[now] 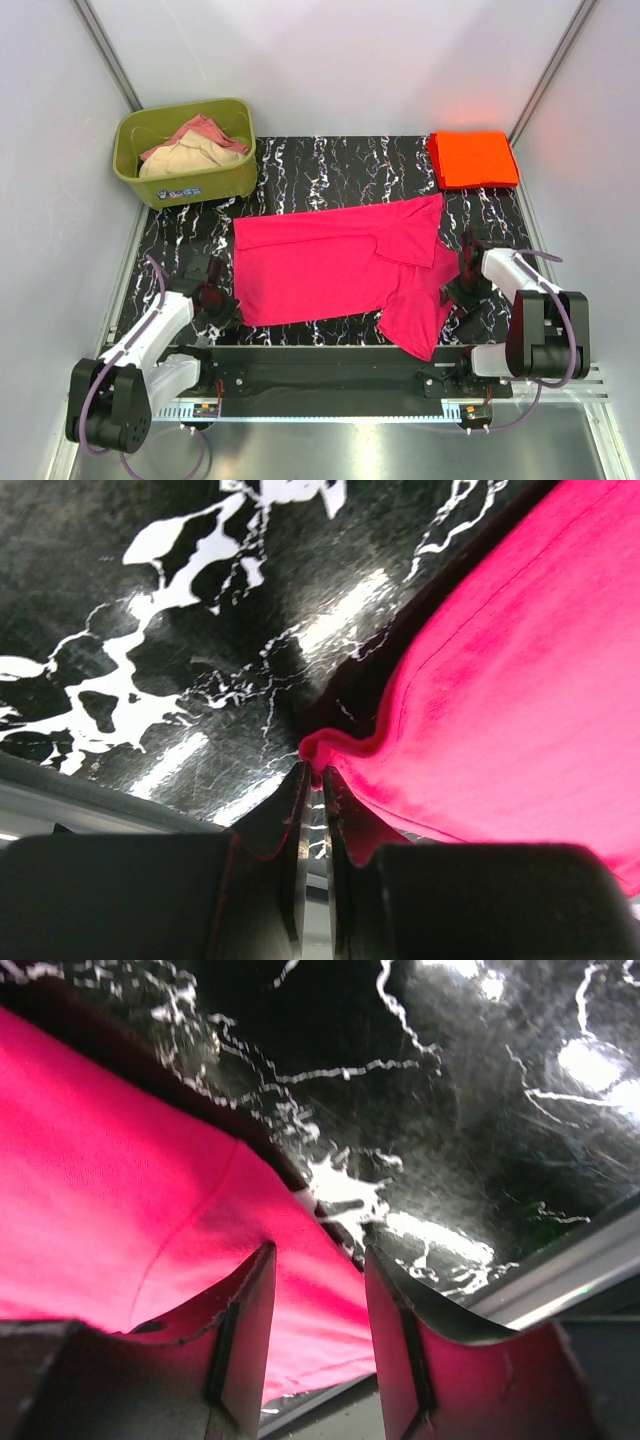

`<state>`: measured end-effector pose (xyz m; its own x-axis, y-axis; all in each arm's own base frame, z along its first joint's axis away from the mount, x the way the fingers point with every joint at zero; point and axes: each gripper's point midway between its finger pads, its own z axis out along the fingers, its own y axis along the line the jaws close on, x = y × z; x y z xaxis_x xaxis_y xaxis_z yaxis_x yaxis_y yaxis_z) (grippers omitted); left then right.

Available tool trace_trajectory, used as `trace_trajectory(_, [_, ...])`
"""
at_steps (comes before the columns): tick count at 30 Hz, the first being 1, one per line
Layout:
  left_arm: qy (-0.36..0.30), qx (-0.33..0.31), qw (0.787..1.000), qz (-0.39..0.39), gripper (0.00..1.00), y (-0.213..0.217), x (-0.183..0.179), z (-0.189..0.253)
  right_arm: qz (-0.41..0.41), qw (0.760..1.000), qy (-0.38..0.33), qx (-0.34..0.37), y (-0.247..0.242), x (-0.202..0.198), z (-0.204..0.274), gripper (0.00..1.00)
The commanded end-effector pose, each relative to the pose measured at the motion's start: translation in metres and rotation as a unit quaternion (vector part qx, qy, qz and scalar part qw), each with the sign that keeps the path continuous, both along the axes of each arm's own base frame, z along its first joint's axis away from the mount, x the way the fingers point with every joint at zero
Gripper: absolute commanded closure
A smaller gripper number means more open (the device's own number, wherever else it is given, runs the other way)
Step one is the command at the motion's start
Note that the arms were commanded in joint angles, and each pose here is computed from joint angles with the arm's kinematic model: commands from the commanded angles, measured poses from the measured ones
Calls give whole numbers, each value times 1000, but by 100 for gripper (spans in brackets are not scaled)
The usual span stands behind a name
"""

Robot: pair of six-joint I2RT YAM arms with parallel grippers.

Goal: Fold and stack the t-shirts
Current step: Fold the tshirt

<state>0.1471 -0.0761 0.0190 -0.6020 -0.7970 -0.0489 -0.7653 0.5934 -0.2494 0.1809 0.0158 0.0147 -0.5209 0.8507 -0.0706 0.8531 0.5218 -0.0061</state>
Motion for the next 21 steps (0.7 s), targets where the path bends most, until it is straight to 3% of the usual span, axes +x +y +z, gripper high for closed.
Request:
trace_trajectory(1, [-30, -2, 1000, -9, 88, -3, 19, 10, -21, 999, -20, -26, -10, 18, -1, 53])
trace_trajectory(5, [-36, -2, 999, -12, 89, -4, 24, 14, -42, 999, -27, -21, -8, 24, -5, 59])
trace_trajectory(10, [-37, -4, 999, -17, 90, -5, 27, 16, -67, 997, -35, -2, -1, 29, -11, 80])
trace_trajectory(19, [-38, -1, 999, -22, 93, -2, 30, 17, -64, 998, 19, -6, -1, 1, 1, 93])
trace_trajectory(21, [-43, 3, 999, -32, 100, -1, 32, 19, -38, 999, 16, 15, 6, -1, 5, 98])
